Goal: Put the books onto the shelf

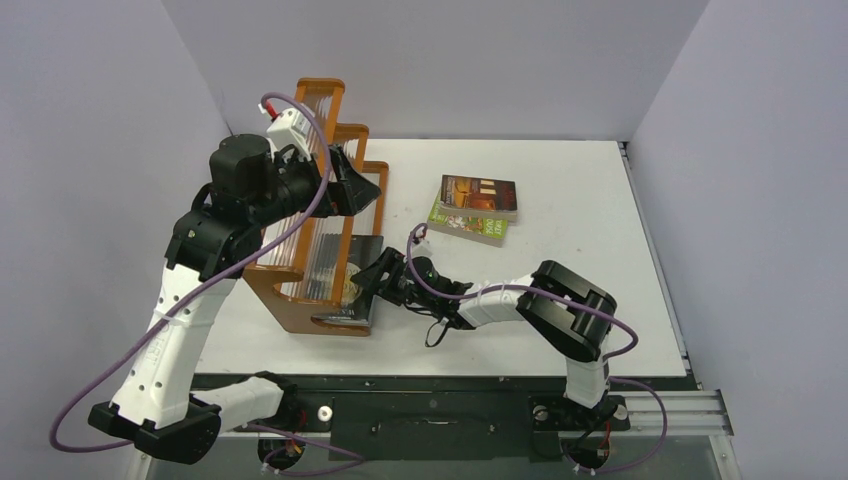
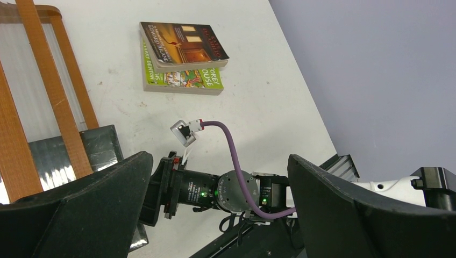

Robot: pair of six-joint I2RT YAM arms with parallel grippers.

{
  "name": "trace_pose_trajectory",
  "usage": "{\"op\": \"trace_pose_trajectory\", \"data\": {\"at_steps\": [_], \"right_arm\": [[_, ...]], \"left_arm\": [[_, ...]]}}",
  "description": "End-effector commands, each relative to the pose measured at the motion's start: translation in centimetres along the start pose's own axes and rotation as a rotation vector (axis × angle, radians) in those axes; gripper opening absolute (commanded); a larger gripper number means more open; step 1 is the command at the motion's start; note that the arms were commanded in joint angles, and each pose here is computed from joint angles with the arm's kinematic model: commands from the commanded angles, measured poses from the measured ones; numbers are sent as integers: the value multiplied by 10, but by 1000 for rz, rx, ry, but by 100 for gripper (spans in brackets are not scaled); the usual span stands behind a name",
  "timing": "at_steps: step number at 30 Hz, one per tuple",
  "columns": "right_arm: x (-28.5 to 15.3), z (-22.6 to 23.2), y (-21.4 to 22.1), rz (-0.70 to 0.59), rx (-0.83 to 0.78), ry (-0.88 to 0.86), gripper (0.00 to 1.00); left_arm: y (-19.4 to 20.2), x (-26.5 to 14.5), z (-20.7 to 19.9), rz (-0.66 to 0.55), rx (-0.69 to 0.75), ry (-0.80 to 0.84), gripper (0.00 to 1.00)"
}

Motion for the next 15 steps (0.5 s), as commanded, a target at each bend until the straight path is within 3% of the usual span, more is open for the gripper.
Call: {"op": "trace_pose_trajectory", "data": {"at_steps": [1,15], "right_arm": [[-5,21,-11,-32,-48,-33,62],[-19,0,-16,-69,-60,37,63]], "left_arm": [[-10,-1,-8,-47,15,50,96],[-11,-4,-10,-54,19,53,96]]}}
Point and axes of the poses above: each gripper's point midway between its finger pads, its own x axis out along the fingers, its own z axis along the line the jaws close on, y = z × x, the point moved 4 cm from there along -x, back along the fingers, and after that the axes turned 6 degrees about -x, right-handed, at the moved point
